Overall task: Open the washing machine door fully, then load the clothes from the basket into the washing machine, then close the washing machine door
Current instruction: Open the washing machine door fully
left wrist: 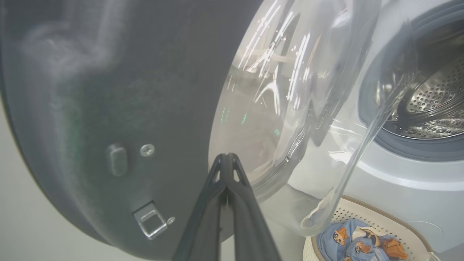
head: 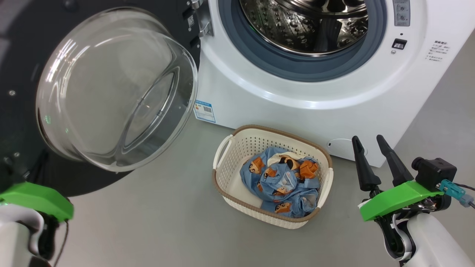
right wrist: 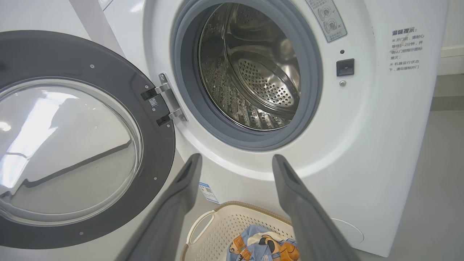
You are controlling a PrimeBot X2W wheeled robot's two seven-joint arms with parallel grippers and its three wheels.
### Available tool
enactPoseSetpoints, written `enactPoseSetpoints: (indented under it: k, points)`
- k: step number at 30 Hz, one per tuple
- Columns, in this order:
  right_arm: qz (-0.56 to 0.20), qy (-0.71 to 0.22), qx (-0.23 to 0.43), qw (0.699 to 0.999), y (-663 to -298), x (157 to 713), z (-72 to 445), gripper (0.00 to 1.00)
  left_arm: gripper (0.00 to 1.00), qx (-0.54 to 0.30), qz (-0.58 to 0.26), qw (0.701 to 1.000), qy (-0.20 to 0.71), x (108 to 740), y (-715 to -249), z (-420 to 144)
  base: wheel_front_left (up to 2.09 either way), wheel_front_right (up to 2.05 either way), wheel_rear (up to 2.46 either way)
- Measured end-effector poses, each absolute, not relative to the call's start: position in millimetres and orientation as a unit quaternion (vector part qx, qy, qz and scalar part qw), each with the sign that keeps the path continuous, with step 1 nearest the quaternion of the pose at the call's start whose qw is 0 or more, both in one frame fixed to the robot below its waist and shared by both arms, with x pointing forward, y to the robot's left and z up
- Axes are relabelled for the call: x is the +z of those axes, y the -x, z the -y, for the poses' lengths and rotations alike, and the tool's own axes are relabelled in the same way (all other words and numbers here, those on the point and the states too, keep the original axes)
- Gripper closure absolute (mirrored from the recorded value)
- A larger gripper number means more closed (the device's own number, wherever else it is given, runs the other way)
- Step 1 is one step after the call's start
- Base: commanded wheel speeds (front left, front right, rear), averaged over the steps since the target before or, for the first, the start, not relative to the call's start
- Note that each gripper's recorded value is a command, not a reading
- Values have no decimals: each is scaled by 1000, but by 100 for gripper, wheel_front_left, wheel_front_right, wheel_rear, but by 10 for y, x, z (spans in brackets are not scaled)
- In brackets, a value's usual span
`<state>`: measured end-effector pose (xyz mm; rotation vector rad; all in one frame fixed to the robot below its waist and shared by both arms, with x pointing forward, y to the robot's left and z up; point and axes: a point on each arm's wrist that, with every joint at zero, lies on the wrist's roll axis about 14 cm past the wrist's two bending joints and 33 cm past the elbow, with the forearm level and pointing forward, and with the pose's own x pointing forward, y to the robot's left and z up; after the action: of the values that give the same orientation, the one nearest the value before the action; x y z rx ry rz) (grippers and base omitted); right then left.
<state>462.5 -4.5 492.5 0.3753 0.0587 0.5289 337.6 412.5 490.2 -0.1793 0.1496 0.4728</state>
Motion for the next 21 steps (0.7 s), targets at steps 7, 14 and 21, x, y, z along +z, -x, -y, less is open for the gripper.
enactPoseSetpoints:
  k: [7, 14, 21]
  points:
    - [-19, -180, 256, 950, -4577, 5008, 109, 0, 56, 195, -50, 975, 97, 4920, -3409, -3793, 0, 0, 0]
    - [-15, -174, 239, 955, -4489, 5031, 277, 0, 0, 152, -19, 982, 107, 5023, -3493, -3371, 0, 0, 0]
    - [-8, -171, 214, 962, -4415, 5059, 511, 0, 0, 100, -4, 987, 123, 5103, -3608, -2885, 0, 0, 0]
